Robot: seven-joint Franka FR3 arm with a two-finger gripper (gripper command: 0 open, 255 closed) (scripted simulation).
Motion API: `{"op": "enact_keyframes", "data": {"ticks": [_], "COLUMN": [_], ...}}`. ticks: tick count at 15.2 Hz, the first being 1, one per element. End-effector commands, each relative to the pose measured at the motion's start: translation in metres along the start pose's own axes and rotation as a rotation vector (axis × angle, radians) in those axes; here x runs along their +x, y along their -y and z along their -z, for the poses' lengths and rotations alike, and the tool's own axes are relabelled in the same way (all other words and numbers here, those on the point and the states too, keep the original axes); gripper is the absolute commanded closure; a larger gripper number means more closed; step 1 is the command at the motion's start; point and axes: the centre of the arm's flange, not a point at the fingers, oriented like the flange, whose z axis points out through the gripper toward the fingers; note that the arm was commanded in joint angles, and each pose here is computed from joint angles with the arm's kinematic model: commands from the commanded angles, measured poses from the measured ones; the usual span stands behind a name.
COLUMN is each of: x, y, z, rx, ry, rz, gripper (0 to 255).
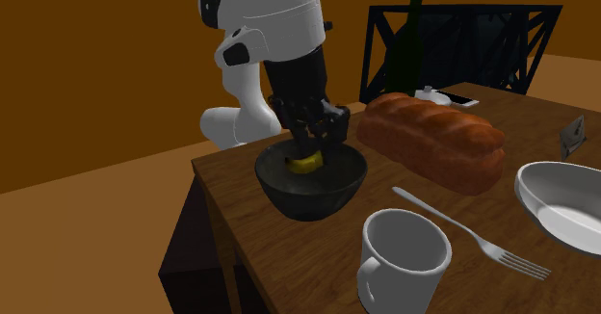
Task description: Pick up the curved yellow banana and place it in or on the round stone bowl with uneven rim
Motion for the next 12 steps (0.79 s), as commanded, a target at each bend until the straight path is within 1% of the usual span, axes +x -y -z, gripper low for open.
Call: {"op": "enact_keyframes", "data": {"ticks": [1, 5, 9, 12], "x": [0.0, 0.0, 0.0, 0.0], "y": [0.0, 0.0, 0.0, 0.0], "z": [0.0, 0.0, 0.05, 0.05], "rx": [0.0, 0.0, 0.0, 0.0], "ry": [0.0, 0.0, 0.0, 0.0], "rz": [0.0, 0.0, 0.0, 0.0], "gripper": [0, 0, 0, 0]}}
